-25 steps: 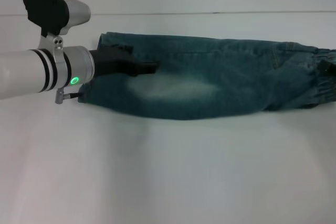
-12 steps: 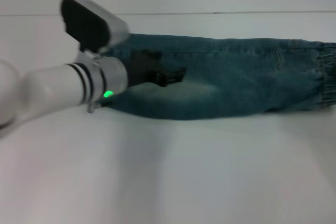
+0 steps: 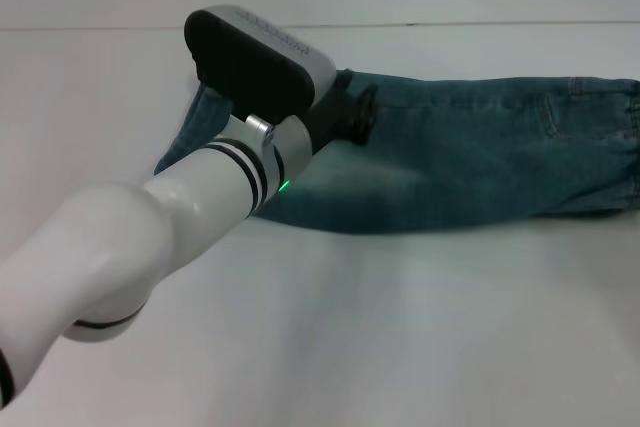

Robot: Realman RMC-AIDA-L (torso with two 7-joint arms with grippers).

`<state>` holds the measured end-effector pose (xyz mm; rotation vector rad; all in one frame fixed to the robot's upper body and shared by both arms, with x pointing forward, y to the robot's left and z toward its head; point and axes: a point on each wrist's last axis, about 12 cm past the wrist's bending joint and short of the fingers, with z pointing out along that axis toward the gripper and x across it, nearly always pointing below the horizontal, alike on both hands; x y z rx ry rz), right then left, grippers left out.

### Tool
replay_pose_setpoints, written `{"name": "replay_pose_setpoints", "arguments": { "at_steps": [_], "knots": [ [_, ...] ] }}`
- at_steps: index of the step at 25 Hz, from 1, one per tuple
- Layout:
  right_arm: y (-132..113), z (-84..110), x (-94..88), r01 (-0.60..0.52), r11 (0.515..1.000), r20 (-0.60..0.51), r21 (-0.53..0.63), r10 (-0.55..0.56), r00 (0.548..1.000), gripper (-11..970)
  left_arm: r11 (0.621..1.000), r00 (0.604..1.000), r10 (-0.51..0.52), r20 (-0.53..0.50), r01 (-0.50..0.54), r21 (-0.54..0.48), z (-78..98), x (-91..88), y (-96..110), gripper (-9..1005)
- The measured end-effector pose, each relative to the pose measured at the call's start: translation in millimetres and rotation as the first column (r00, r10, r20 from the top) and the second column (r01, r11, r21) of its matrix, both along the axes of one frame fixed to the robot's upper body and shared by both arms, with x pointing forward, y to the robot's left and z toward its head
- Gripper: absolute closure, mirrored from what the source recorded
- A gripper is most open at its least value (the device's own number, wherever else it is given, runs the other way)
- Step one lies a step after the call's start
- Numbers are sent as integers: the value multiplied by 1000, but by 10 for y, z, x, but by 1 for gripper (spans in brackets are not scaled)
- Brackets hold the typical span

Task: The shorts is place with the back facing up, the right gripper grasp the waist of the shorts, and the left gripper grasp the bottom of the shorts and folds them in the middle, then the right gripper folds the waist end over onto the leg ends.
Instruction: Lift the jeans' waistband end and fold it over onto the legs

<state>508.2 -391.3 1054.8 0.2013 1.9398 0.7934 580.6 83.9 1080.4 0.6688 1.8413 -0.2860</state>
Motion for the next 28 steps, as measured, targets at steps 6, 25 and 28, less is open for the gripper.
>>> {"name": "replay_pose_setpoints", "arguments": {
  "at_steps": [6, 25, 28],
  "knots": [
    [10, -5, -2, -11, 1000, 0, -10, 11, 1000, 835, 993, 997, -57, 49, 62, -100, 307, -46, 5, 684],
    [225, 94, 13, -143, 989, 76, 35, 140, 987, 835, 941, 873, -15, 487, 176, -288, 10, -179, 445, 990],
    [294, 165, -4, -199, 979, 111, 50, 192, 975, 836, 970, 911, 6, 412, 95, -224, -96, -88, 393, 990]
  ]
}}
